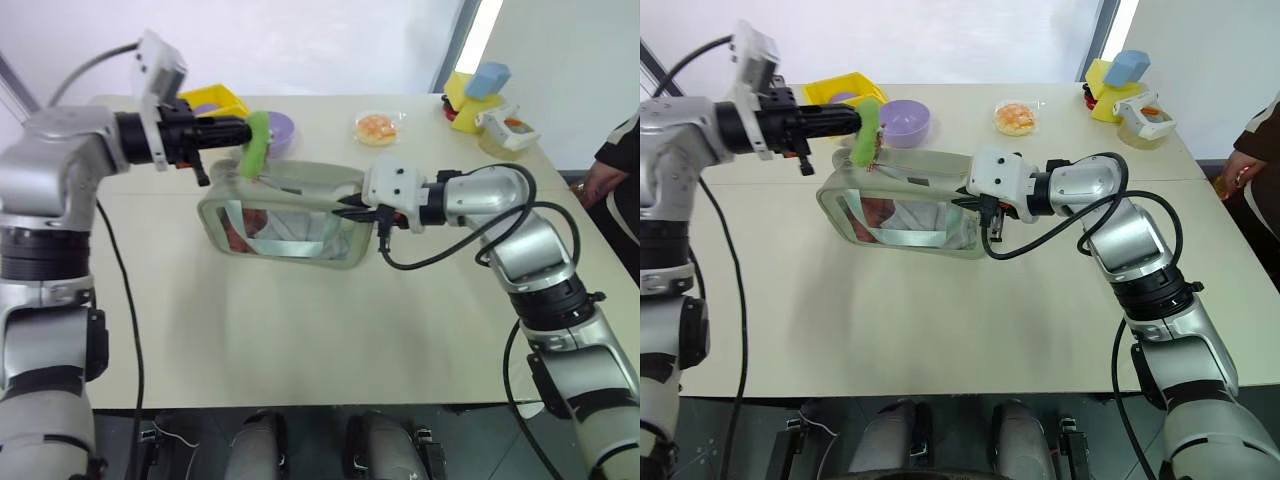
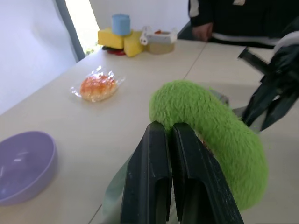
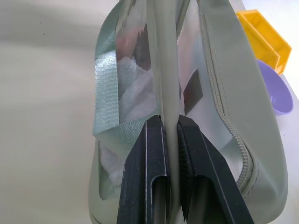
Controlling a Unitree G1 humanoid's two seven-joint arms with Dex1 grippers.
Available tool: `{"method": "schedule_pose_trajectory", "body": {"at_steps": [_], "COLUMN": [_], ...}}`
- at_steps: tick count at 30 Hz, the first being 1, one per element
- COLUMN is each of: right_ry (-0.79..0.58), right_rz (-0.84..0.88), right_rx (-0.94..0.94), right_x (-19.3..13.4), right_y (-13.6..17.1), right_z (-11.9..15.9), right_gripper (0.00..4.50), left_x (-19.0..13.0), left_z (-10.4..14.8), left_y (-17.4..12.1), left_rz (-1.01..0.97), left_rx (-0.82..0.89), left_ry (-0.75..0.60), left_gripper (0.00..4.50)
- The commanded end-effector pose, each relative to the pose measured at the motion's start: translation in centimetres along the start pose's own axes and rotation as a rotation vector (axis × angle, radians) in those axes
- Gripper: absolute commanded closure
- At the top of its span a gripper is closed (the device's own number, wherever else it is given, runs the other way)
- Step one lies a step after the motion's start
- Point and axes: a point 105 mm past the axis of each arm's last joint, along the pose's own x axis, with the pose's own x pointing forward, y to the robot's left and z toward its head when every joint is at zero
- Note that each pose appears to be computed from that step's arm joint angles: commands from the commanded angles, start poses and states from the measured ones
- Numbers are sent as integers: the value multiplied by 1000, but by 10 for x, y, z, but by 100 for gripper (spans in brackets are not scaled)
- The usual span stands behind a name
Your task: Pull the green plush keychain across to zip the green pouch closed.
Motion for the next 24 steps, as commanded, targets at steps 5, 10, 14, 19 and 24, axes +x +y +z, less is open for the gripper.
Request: {"method": "schedule_pose_trajectory", "body": {"at_steps": [5,10,14,19,24], "right_ry": [-21,-24,-28,-30,-33], "right_rz": [-44,-39,-35,-27,-23], "right_rx": [-38,-36,-38,-37,-41], "right_x": [-4,-3,-1,0,0], "right_y": [-9,-9,-9,-9,-10], "right_z": [13,12,13,12,13], "right_gripper": [450,450,450,450,450], "left_x": [-9,-25,-57,-81,-77], "left_z": [17,23,32,15,-32], "left_y": [7,14,24,10,-7], "left_rz": [32,61,115,74,50], "left_rx": [82,137,150,94,97], "left_ry": [-28,23,60,158,270], "left_gripper": [256,13,3,3,3]}}
